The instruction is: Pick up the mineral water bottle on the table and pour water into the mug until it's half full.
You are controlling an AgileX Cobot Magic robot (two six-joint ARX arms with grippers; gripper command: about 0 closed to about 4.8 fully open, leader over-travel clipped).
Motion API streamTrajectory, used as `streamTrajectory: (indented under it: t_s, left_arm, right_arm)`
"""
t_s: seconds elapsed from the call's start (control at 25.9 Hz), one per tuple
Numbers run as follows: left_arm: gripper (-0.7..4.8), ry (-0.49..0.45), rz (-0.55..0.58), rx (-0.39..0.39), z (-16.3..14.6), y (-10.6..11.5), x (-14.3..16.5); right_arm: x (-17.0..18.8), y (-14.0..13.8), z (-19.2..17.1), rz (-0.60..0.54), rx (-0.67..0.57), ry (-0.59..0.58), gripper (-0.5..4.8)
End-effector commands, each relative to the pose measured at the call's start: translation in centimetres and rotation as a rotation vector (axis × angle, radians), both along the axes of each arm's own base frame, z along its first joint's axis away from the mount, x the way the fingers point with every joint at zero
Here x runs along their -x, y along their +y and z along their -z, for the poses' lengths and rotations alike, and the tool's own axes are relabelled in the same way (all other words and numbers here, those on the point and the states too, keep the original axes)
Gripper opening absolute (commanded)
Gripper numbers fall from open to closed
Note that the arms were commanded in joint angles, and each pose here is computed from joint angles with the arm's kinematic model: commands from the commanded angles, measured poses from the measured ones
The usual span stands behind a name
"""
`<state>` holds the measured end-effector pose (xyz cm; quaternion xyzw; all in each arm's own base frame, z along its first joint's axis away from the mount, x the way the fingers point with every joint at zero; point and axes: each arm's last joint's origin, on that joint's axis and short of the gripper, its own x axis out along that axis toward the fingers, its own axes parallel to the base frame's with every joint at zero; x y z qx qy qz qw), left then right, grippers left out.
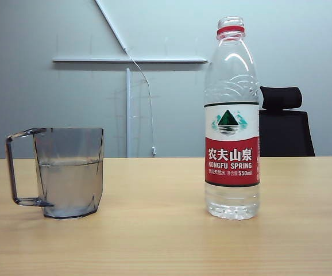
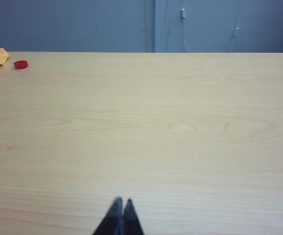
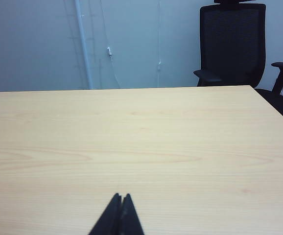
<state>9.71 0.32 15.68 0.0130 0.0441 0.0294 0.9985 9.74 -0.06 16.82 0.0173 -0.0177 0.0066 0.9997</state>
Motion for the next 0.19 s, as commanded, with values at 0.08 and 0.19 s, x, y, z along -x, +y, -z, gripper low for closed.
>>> streamTrajectory:
  t_s: [0.08, 0.19]
  left_arm:
    - [-0.02, -0.009, -0.002, 0.003, -0.15, 0.00, 0.00]
    - [-0.02, -0.010, -0.002, 0.003, -0.15, 0.00, 0.00]
  right_arm:
    - [-0.01, 0.00, -0.02, 0.000, 0.003, -0.014, -0.08]
    - [-0.01, 0.00, -0.02, 0.000, 0.003, -0.014, -0.08]
